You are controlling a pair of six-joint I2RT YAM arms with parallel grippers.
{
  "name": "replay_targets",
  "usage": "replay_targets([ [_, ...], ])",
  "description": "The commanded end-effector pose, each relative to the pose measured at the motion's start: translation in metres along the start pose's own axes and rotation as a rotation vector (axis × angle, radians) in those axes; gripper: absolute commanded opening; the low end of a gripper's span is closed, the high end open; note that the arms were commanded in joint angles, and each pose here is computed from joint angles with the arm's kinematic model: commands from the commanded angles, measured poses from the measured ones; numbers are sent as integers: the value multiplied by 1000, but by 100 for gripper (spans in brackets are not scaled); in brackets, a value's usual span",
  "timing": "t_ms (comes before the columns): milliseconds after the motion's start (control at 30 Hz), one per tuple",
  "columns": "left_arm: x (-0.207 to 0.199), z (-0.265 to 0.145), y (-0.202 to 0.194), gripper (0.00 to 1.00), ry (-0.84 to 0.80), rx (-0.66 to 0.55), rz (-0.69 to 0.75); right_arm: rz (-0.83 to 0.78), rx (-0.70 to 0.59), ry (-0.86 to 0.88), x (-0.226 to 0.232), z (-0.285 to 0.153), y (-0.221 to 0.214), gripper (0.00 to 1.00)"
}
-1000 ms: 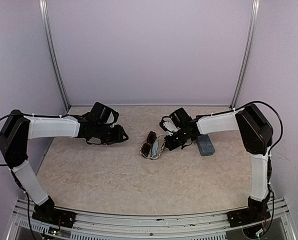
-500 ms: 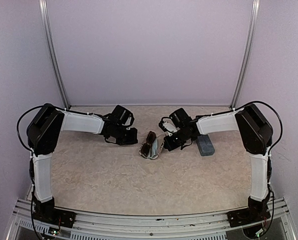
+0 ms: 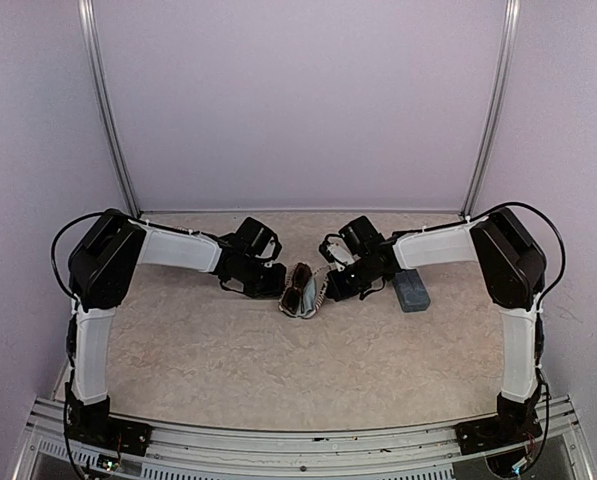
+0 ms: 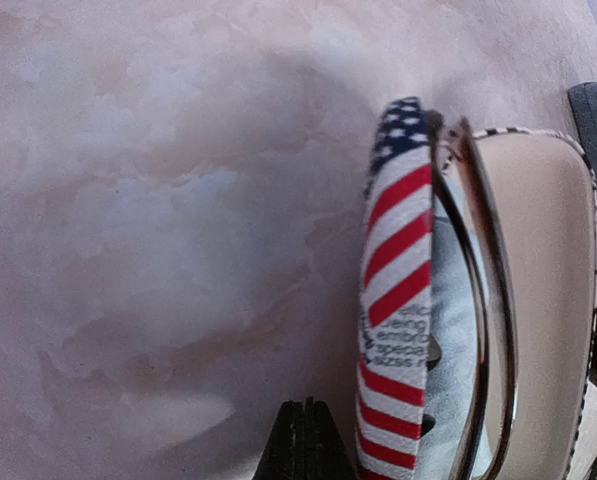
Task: Organize the sunglasses
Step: Close the case with sunglasses at the center of the board.
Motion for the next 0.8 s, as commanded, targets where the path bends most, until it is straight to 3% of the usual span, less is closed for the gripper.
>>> replay_targets([
  [0, -17, 4, 5, 0, -46, -11, 13, 64, -8, 14, 5, 6, 8, 0],
  [767, -59, -6, 27, 0, -105, -59, 46, -4, -19, 3, 46, 6, 14, 0],
])
Point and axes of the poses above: each gripper's point midway between its finger pads, its own z axis out along the fingers, its own x axis along the line the jaws close on, y = z × x, the point moved 2 cm from there along -z, back along the fingers, and after that the axes turned 15 degrees about z, right-handed, at the moved point
